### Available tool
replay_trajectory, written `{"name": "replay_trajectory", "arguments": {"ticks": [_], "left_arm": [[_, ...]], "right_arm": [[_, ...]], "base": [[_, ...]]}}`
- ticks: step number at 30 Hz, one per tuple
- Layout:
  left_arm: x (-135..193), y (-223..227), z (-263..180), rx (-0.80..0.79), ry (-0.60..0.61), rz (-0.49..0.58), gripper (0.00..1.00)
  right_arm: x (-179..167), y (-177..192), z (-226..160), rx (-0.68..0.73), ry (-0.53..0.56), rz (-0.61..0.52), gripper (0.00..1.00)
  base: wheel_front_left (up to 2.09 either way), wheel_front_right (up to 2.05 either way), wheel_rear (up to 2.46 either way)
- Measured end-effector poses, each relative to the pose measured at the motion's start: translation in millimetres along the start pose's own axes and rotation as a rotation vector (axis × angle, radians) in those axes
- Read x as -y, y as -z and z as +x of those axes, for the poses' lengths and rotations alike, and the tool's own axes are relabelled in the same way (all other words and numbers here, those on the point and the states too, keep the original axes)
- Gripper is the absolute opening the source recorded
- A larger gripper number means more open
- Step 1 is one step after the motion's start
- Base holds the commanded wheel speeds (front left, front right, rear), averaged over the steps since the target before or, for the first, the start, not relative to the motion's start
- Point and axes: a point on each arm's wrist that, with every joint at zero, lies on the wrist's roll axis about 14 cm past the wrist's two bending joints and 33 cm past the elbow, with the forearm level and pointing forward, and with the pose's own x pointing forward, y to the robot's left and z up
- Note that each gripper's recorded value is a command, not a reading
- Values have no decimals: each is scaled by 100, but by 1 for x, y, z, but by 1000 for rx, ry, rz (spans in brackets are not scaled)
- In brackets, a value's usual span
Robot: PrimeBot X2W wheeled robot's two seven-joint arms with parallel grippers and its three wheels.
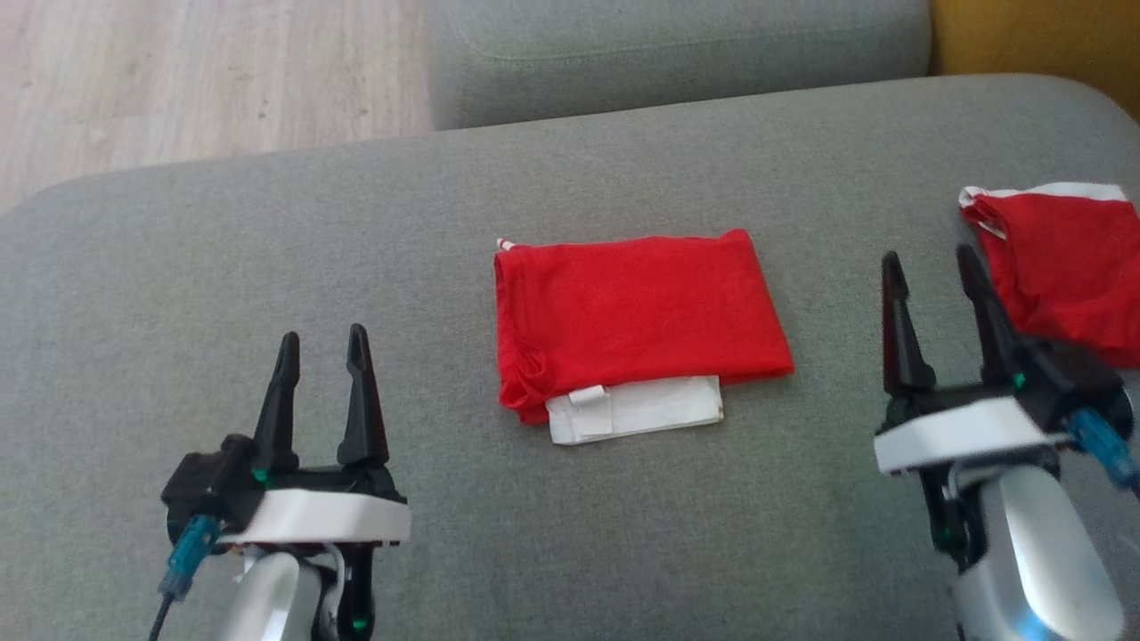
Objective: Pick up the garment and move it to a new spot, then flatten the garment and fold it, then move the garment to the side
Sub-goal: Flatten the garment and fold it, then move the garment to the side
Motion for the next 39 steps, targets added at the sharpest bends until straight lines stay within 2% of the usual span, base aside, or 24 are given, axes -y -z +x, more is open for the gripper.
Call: {"name": "replay_trajectory", "arguments": {"ticks": [7,19,24,29,32,39], "left_arm": [[4,2,2,3,19,-10,100],[-3,1,3,10,3,4,100],[-9,10,4,-14,-7,6,100],[-12,14,13,-23,-3,10,100],[-16,13,19,-18,-11,13,100],[-29,20,22,-37,-45,14,100]], "right_arm": [[10,17,-24,-42,52,40,100],[2,16,-18,-35,33,63,100],[-4,28,-9,-67,13,55,100],[-12,37,20,-86,-22,38,100],[-21,54,35,-149,-50,37,100],[-44,129,42,-430,-116,23,100]], "base": [[0,0,0],[0,0,0],[0,0,0],[0,0,0],[0,0,0],[0,0,0]]}}
